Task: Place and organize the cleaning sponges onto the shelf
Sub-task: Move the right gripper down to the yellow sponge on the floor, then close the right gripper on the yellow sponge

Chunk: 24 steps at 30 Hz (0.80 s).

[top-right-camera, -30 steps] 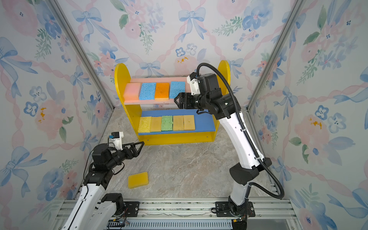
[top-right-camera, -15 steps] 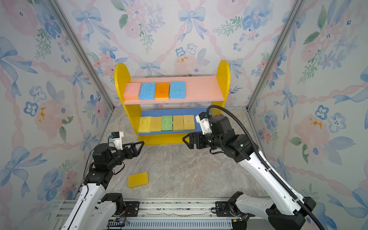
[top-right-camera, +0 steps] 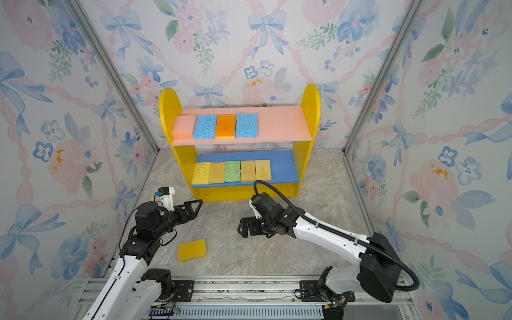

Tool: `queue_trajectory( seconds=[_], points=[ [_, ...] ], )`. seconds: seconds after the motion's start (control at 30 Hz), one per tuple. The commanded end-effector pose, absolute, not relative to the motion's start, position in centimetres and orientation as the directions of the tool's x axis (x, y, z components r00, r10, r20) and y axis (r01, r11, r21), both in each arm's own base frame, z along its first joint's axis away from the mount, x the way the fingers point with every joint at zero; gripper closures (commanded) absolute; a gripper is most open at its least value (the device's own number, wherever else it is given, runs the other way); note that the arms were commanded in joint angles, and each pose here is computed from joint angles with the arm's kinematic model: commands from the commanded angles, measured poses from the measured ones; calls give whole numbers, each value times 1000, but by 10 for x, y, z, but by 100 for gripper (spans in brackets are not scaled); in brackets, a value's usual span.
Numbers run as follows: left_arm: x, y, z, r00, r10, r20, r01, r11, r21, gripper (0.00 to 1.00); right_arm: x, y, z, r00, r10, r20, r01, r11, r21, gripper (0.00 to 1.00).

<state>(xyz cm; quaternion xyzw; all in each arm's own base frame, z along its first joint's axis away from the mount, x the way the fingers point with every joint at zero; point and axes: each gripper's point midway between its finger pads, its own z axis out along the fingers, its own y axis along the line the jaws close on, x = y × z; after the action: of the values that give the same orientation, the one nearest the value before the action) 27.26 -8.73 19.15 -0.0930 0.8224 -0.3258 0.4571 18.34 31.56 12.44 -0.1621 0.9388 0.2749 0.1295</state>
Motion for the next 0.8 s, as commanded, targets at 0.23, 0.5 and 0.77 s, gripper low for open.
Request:
queue_trajectory(
  seconds=[0.23, 0.5, 0.77],
  points=[
    [273, -82, 181, -579, -460, -674, 91, 784, -614, 2, 130, 442, 107, -16, -805, -593, -964, 170, -206, 3],
    [279, -24, 170, -504, -527, -685, -180, 839, -513, 2, 125, 482, 84, 290, -779, -556, -945, -142, -294, 3],
    [278, 35, 153, -419, -614, -669, -427, 783, -452, 2, 145, 507, 69, 280, -788, -548, -955, -168, -245, 3]
  ],
)
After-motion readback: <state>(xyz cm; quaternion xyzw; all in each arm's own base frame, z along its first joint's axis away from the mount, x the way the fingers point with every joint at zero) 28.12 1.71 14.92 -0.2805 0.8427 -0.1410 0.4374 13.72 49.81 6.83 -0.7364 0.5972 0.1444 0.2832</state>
